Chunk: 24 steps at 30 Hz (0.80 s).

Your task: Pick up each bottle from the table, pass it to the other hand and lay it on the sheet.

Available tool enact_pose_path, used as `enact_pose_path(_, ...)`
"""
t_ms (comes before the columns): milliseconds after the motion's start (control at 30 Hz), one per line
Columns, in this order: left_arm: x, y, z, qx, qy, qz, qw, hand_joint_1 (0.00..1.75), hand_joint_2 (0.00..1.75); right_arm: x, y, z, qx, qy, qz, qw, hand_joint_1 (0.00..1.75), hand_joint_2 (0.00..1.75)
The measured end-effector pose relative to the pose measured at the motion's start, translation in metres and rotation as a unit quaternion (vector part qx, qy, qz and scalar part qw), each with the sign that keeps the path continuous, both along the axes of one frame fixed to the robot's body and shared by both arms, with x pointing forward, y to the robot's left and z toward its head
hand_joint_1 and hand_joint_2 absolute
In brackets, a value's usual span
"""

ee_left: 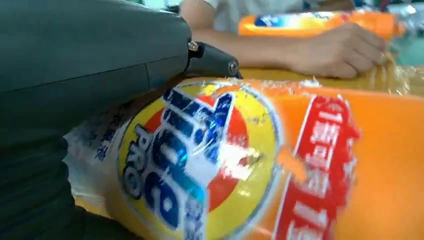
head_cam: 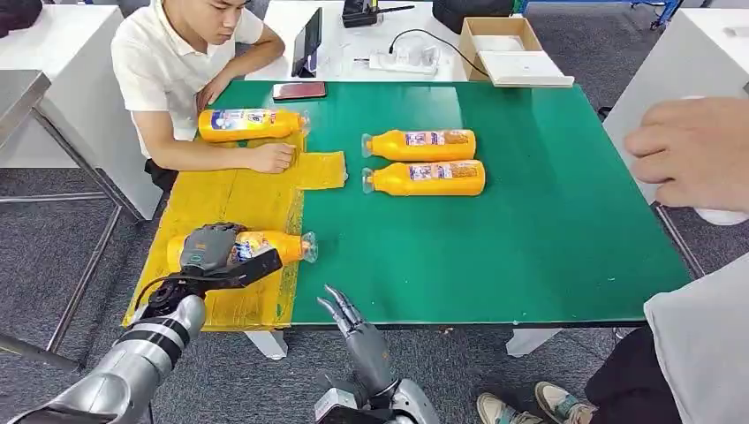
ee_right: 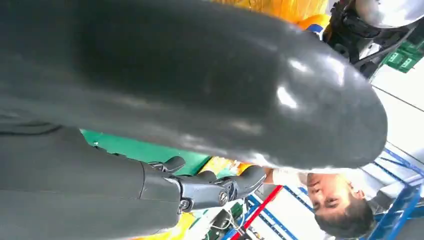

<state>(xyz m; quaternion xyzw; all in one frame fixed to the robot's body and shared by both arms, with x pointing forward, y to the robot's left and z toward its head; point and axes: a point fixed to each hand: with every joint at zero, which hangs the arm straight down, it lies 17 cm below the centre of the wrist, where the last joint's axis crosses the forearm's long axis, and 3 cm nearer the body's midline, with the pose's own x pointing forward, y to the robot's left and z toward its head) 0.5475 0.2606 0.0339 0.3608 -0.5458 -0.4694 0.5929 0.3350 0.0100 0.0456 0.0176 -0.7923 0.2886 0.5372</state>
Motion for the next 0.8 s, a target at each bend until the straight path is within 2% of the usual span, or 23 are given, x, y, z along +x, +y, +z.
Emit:
enact_pose_path(167, 0.001, -0.004, 0.000, -0.017, 0.012, -0.025, 0.999, 0.05, 1.75, 0.001, -0.004, -0.002, 0.006, 0.007, -0.007, 1.000, 0.00, 0.00)
enact_pose_path(533, 0.001, 0.000, -0.002, -0.017, 0.015, -0.025, 0.999, 0.00, 1.75, 0.003, -0.004, -0.001, 0.009, 0.008, -0.011, 1.000, 0.00, 0.00)
enact_pose_path(700, -0.003, -0.012, 0.002, -0.032, 0.008, -0.055, 0.998, 0.00, 1.75, 0.004, -0.006, -0.001, 0.015, 0.012, -0.015, 1.000, 0.00, 0.00)
enact_pose_path(800, -0.007, -0.016, 0.009, -0.073, 0.004, -0.071, 0.995, 0.00, 1.75, 0.005, -0.007, -0.002, 0.018, 0.016, -0.018, 1.000, 0.00, 0.00)
